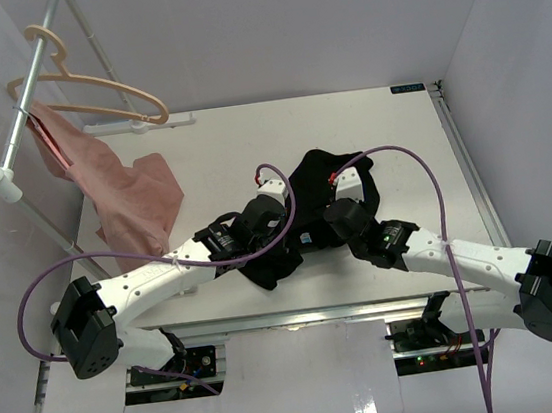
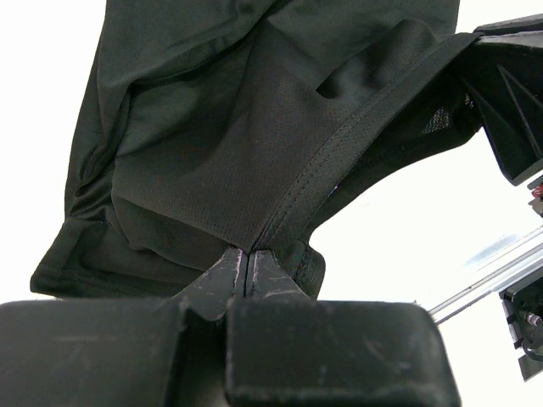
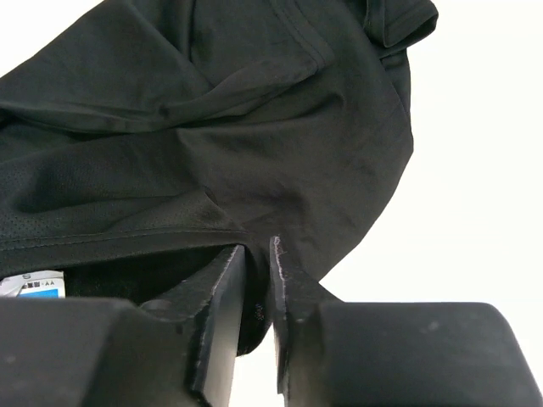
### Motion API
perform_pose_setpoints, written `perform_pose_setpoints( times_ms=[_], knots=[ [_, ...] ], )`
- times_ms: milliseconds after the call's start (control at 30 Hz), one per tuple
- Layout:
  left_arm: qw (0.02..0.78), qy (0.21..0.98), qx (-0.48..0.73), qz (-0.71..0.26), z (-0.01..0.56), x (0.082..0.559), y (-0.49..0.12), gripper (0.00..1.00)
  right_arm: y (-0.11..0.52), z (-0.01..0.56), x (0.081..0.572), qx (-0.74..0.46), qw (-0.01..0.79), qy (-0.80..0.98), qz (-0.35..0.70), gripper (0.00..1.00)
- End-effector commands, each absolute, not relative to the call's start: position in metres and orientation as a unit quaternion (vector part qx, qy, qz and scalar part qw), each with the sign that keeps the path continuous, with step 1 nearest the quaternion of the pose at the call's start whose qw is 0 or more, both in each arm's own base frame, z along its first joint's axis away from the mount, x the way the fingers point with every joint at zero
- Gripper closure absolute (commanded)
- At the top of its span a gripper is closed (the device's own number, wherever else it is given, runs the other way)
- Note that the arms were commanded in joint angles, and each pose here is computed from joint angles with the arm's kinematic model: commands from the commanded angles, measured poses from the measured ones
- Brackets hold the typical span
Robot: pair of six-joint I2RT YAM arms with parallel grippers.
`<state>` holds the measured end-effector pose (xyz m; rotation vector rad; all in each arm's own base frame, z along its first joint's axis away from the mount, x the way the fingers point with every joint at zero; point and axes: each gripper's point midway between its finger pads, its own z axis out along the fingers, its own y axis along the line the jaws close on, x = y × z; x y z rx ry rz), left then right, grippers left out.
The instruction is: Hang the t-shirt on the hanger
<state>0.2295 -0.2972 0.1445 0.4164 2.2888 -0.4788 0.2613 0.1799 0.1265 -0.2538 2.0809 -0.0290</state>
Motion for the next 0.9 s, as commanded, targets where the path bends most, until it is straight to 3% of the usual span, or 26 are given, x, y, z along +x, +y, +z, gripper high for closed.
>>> perform_pose_setpoints(
  times_ms=[0,500,700,867],
  knots=[
    [0.394,0.884,0.153,-0.201,0.165,0.232,-0.298,1.0,0.186,0.15,0.269,-0.087,0.53,0.844,0.001,0.75],
    [0.392,0.883,0.155,-0.206,0.166,0.232,-0.302,1.0,0.194,0.157,0.276,-0.091,0.55,0.83,0.016,0.73],
    [0.395,0.882,0.154,-0.204,0.166,0.232,-0.299,1.0,0.194,0.156,0.276,-0.093,0.549,0.831,0.015,0.8],
    [0.394,0.883,0.153,-0.203,0.165,0.231,-0.298,1.0,0.192,0.16,0.275,-0.085,0.555,0.827,0.02,0.71]
  ],
)
